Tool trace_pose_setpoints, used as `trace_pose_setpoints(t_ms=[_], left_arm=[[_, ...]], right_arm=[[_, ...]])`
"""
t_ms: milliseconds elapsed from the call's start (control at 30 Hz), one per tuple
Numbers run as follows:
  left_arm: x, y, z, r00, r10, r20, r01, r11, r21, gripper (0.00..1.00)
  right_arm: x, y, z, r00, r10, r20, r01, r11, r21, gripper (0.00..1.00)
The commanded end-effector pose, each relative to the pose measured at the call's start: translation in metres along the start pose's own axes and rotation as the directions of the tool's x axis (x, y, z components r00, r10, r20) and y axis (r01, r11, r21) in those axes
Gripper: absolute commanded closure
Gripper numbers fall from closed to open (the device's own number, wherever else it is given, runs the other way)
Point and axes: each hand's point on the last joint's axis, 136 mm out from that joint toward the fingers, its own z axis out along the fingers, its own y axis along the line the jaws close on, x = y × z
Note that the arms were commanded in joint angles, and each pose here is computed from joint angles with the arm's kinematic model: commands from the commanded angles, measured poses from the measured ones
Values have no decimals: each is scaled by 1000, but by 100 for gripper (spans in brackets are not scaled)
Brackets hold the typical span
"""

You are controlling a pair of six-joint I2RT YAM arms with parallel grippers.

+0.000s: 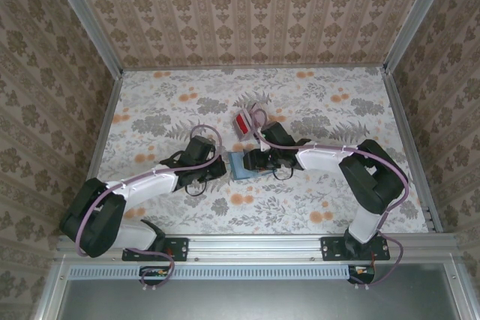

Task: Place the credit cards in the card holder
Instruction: Flip over the card slot on the card holder.

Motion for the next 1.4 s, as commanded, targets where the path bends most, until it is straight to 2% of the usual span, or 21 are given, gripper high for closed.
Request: trace_pose_setpoints(t_ms=[0, 533, 767, 800, 900, 1100, 1233, 1367], left_arm=[[-1, 7, 1, 1000, -19, -1, 19, 1000, -13, 100], [14, 28, 20, 998, -48, -35, 46, 998, -48, 100], [18, 33, 28, 997, -55, -52, 53, 997, -53, 100], [18, 31, 28, 997, -55, -54, 52, 997, -51, 95], [11, 27, 20, 999, -34, -40, 31, 998, -56, 69], [-20, 9, -19, 998, 32, 45, -29, 997, -71, 59], [-40, -10, -38, 995, 48, 92, -45, 998, -33, 57], [-57, -31, -42, 992, 70, 109, -71, 997, 8, 56]], right_arm=[[8, -7, 0, 999, 45, -24, -45, 999, -19, 53], [8, -12, -1, 988, 147, -42, -153, 968, -200, 50], [9, -20, 0, 985, 168, -45, -174, 964, -201, 50], [10, -21, 0, 984, 170, -48, -176, 964, -200, 50], [12, -23, 1, 983, 173, -54, -180, 964, -194, 50], [15, -26, 2, 983, 176, -59, -184, 965, -185, 50], [15, -27, 2, 982, 177, -59, -185, 966, -180, 50], [15, -27, 1, 983, 174, -57, -182, 967, -178, 50]])
